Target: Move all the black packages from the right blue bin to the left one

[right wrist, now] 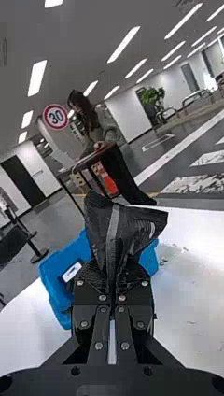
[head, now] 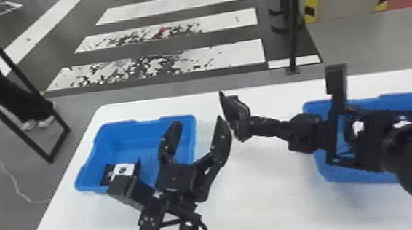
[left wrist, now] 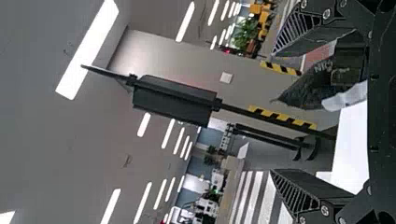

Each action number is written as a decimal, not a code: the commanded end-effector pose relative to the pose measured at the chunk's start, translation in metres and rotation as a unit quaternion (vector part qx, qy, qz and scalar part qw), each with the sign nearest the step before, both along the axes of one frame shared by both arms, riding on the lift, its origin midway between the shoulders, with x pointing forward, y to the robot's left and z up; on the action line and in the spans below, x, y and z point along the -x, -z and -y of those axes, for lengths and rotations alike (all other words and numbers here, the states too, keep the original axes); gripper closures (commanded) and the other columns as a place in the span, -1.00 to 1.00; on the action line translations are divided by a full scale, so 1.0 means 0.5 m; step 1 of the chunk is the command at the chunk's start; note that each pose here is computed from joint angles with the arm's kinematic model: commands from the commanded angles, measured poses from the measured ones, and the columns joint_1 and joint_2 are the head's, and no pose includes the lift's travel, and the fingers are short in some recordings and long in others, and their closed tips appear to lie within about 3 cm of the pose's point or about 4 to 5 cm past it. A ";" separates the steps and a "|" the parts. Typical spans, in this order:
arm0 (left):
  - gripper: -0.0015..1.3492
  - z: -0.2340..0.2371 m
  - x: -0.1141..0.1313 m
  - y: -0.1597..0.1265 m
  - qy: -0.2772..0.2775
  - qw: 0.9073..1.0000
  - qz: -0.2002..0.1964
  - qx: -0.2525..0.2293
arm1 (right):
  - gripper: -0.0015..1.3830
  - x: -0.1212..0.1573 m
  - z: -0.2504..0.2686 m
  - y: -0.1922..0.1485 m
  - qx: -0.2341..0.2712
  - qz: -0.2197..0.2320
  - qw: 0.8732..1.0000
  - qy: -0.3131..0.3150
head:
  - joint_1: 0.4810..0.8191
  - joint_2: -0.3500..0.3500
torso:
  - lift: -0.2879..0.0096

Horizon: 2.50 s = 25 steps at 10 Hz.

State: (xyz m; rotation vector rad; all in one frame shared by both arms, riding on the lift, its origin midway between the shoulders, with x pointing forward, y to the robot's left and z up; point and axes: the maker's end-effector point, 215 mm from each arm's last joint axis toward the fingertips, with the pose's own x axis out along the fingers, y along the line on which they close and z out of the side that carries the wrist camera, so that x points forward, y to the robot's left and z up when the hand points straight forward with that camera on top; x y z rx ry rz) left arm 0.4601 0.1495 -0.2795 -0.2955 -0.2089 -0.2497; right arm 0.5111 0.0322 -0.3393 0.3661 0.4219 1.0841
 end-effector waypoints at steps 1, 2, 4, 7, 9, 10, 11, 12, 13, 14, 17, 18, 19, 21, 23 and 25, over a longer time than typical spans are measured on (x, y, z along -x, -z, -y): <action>-0.77 0.008 -0.005 0.017 0.007 1.000 -0.016 -0.005 | 0.64 0.032 -0.050 0.010 0.015 0.004 0.999 -0.031 | 0.27 0.58 | -0.01; -0.77 0.011 -0.007 0.019 0.009 1.000 -0.019 -0.009 | 0.64 0.047 -0.073 0.017 0.019 0.002 0.999 -0.042 | 0.27 0.61 | -0.01; -0.77 -0.002 -0.009 0.031 0.001 0.999 -0.023 -0.030 | 0.64 0.075 -0.105 0.011 0.017 0.003 0.998 -0.060 | 0.27 0.70 | -0.01; -0.77 -0.037 -0.011 0.041 -0.017 0.998 -0.026 -0.055 | 0.64 0.106 -0.136 0.002 0.010 0.003 0.997 -0.079 | 0.27 0.81 | -0.01; -0.75 -0.050 -0.012 0.057 -0.022 0.997 -0.038 -0.062 | 0.64 0.112 -0.142 -0.003 0.006 0.005 0.997 -0.083 | 0.27 0.89 | -0.01; -0.10 -0.052 -0.013 0.064 -0.023 0.996 -0.042 -0.074 | 0.64 0.110 -0.142 -0.006 0.004 0.008 0.997 -0.082 | 0.27 0.92 | -0.01; 0.83 -0.068 -0.013 0.050 -0.033 0.995 -0.035 -0.090 | 0.64 0.110 -0.142 -0.007 0.003 0.009 0.997 -0.081 | 0.27 0.93 | -0.01; 0.80 -0.078 -0.012 0.038 -0.040 0.993 -0.029 -0.103 | 0.64 0.108 -0.140 -0.003 0.004 0.007 0.997 -0.080 | 0.27 0.94 | -0.01; 0.80 -0.078 -0.010 0.033 -0.042 0.993 -0.024 -0.112 | 0.64 0.106 -0.138 -0.001 0.004 0.007 0.997 -0.078 | 0.27 0.95 | -0.01; 0.80 -0.077 -0.009 0.031 -0.043 0.992 -0.024 -0.120 | 0.64 0.102 -0.137 -0.004 0.003 0.009 0.997 -0.076 | 0.27 0.96 | -0.01; 0.80 -0.068 -0.010 0.037 -0.034 0.992 -0.037 -0.114 | 0.64 0.082 -0.132 -0.010 0.000 0.014 0.998 -0.064 | 0.27 0.95 | -0.01; 0.80 -0.059 -0.011 0.045 -0.025 0.993 -0.048 -0.104 | 0.64 0.071 -0.130 -0.022 -0.001 0.021 0.998 -0.060 | 0.27 0.94 | -0.01; 0.80 -0.054 -0.010 0.044 -0.021 0.994 -0.048 -0.097 | 0.64 0.057 -0.126 -0.026 0.001 0.028 0.998 -0.052 | 0.27 0.93 | -0.01; 0.80 -0.066 -0.013 0.021 -0.033 0.994 -0.032 -0.103 | 0.29 0.026 -0.116 -0.029 0.006 0.035 0.999 -0.033 | 0.27 0.88 | -0.01; 0.80 -0.172 -0.034 0.018 -0.104 0.981 -0.027 -0.163 | -0.74 0.008 -0.104 -0.010 0.005 0.023 1.000 -0.020 | 0.27 0.88 | -0.01; 0.80 -0.277 -0.036 0.005 -0.161 0.965 -0.021 -0.206 | -0.85 0.002 -0.093 0.003 -0.007 0.006 1.000 -0.011 | 0.27 1.00 | -0.01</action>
